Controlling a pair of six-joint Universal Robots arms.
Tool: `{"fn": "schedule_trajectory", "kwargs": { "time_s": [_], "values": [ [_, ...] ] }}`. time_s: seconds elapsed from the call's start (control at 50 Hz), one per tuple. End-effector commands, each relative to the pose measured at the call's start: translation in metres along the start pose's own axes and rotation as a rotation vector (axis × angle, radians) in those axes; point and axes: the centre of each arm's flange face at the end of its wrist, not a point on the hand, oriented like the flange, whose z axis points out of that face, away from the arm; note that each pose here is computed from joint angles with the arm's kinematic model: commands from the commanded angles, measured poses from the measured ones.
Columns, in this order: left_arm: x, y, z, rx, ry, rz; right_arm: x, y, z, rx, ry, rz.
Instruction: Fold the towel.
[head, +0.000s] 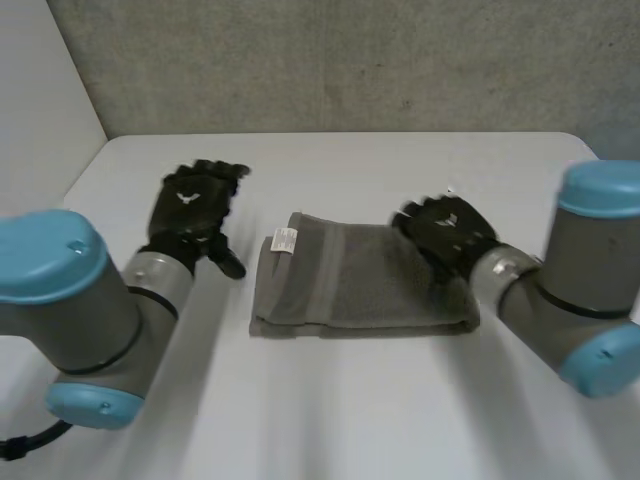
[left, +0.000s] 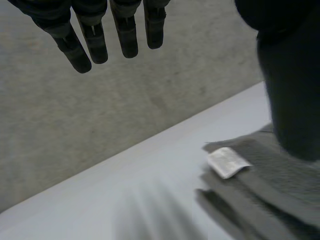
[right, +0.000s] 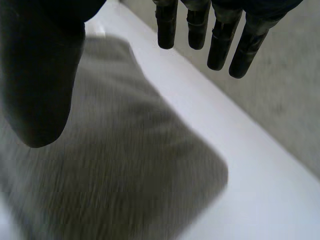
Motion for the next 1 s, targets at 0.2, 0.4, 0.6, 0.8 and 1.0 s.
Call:
{"fn": "schedule_trajectory", "kwargs": {
  "time_s": [0.2, 0.4, 0.6, 0.8, 1.0],
  "values": [
    [0.038, 0.07, -0.005, -0.259, 0.113, 0.046, 0.025, 0.073, -0.016, -0.109, 0.087, 0.063],
    [0.037, 0.072, -0.01, -0.276, 0.113, 0.047, 0.038, 0.071, -0.016, -0.109, 0.128, 0.065],
    [0.03, 0.02, -0.019, -0.168, 0.097, 0.029, 0.059, 0.02, -0.018, 0.006, 0.168, 0.021],
    [0.015, -0.023, -0.029, -0.054, 0.058, 0.014, -0.011, -0.064, 0.008, 0.206, -0.042, -0.034],
    [-0.01, -0.022, -0.025, -0.061, -0.018, 0.006, -0.119, -0.07, 0.025, 0.277, -0.356, -0.083]
  ]
}}
